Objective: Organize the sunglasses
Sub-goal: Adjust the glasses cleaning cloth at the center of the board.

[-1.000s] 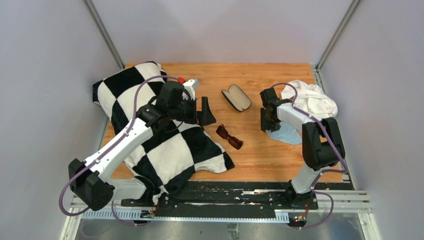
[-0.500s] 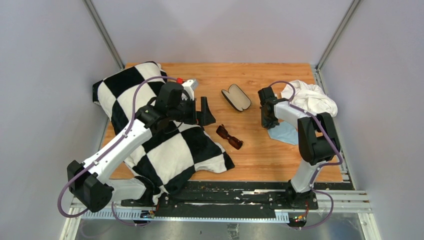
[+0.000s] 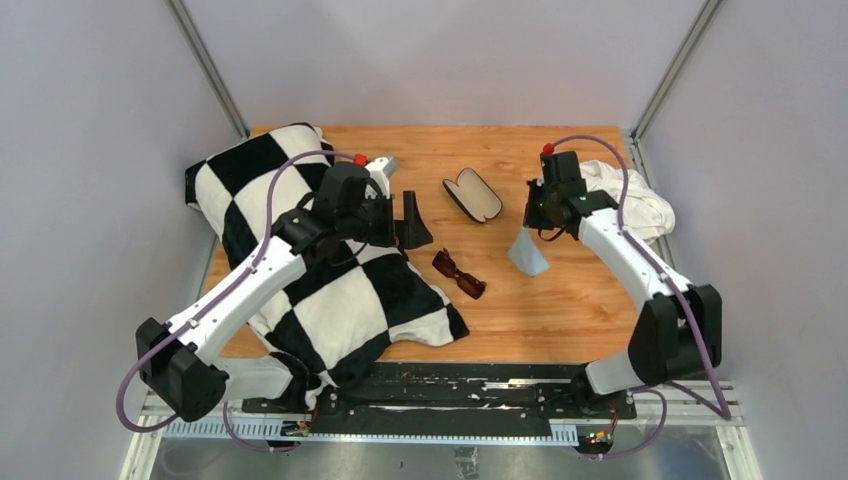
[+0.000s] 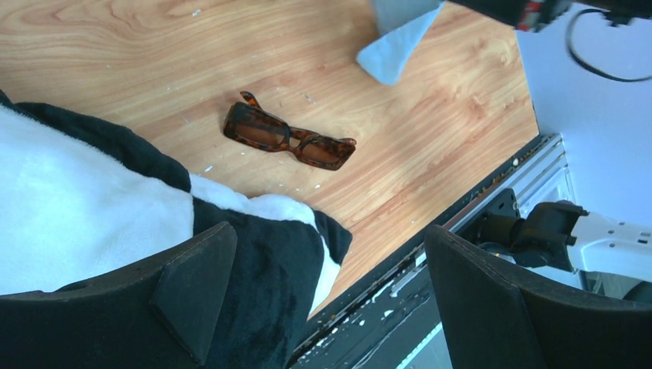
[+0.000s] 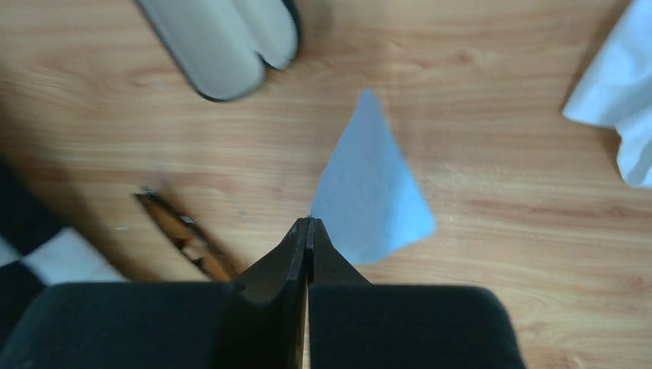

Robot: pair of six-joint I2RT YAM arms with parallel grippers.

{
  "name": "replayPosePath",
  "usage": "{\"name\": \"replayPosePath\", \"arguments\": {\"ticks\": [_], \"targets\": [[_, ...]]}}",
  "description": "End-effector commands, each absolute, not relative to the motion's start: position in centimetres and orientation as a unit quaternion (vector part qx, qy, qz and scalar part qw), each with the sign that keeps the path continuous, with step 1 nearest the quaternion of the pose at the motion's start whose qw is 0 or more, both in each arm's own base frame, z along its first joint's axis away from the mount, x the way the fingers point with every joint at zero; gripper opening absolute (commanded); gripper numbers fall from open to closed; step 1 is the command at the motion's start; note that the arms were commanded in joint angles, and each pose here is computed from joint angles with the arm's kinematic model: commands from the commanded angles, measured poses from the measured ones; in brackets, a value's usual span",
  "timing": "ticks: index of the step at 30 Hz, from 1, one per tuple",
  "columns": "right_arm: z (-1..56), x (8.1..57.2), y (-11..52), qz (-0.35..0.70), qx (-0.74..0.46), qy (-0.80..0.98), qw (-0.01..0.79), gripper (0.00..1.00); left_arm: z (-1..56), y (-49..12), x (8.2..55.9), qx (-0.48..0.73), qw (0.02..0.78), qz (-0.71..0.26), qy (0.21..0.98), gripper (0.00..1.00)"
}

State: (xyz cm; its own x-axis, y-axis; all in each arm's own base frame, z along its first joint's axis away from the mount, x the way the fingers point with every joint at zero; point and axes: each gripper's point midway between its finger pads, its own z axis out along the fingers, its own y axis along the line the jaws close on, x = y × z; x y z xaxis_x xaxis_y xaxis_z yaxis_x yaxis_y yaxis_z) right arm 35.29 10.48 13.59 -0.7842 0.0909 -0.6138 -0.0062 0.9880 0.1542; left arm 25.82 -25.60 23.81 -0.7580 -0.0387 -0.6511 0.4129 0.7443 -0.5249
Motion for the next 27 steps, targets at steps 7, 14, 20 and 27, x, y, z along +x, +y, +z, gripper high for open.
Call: {"name": "replayPosePath", "arguments": {"ticks": [7, 14, 20, 27], "targets": [[19.2, 31.3, 11.1, 0.150, 0.060, 0.913, 0.375, 0.00, 26.1, -26.5, 27.5, 0.109, 0.357, -0.340, 0.863, 0.97], [7.0, 24.3, 6.8, 0.065, 0.149, 0.957, 0.242, 0.38, 23.8, -27.7, 27.1, 0.122, 0.331, -0.321, 0.879, 0.98], [8.2, 23.8, 5.7, 0.047, 0.167, 0.950, 0.259, 0.52, 21.1, -32.0, 26.3, 0.164, 0.300, -0.253, 0.905, 0.95], [13.0, 25.6, 0.4, 0.015, 0.203, 0.921, 0.334, 0.55, 19.0, -37.9, 26.8, 0.176, 0.244, -0.283, 0.911, 0.80]]}}
